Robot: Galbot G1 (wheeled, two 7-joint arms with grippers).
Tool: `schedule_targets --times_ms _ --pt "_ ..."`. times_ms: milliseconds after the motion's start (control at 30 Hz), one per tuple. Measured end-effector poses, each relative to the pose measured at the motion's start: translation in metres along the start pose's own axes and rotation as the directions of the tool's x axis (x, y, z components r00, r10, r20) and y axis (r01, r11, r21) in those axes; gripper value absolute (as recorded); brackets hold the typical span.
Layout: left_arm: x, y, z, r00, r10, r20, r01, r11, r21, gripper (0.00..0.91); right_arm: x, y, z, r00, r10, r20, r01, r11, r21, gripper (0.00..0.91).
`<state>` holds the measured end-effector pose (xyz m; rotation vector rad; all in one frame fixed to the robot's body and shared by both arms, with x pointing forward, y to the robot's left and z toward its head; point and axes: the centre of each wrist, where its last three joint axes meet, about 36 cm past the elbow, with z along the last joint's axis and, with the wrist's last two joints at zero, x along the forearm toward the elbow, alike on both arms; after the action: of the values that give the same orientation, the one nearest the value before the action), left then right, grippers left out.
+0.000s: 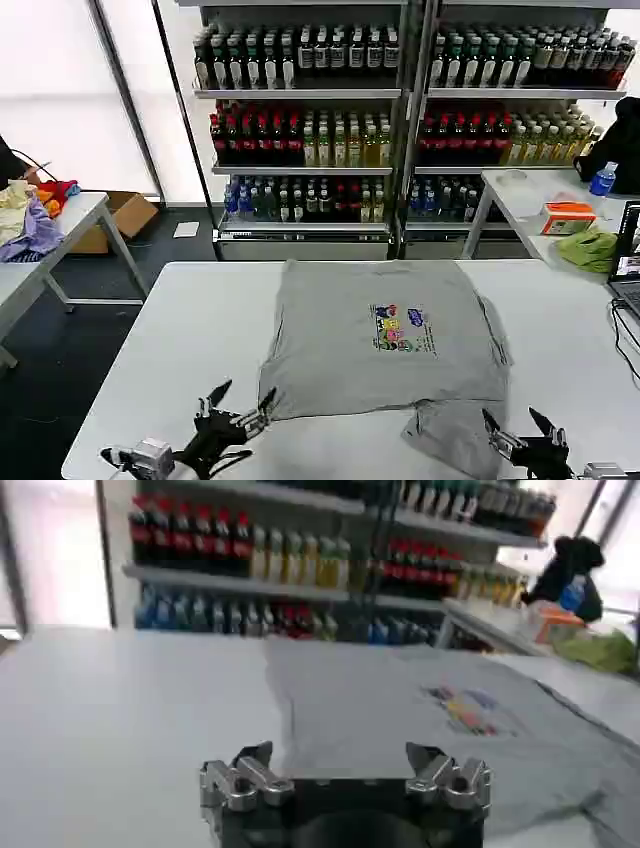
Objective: Fold and organize the clothes.
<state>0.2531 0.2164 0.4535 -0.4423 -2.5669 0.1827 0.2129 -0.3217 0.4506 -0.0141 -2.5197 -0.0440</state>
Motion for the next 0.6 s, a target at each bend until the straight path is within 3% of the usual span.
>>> schedule_targets --times_ms 233,300,333,600 --pt "-0.013 0.002 0.010 0.998 -0.001 -0.060 0.003 1.000 0.020 0.907 0.000 0.013 0.009 0.999 -0.002 -0.053 0.001 1.000 -0.010 0.907" --pt "-0.018 0.002 0.013 0.997 -0.002 -0.071 0.004 0.999 0.032 0.907 -0.001 0.015 0.013 0.998 -0.001 -0.063 0.000 1.000 -0.014 0.574" --pt "-0.019 0.001 0.014 0.997 -0.002 -0.076 0.004 0.999 0.036 0.907 -0.001 0.015 0.014 0.998 -0.001 -0.068 0.000 1.000 -0.015 0.030" --pt "-0.036 0.003 0.022 0.996 -0.017 -0.089 0.023 0.998 0.058 0.907 -0.001 0.020 0.024 0.996 -0.013 -0.087 0.011 1.000 -0.021 0.000"
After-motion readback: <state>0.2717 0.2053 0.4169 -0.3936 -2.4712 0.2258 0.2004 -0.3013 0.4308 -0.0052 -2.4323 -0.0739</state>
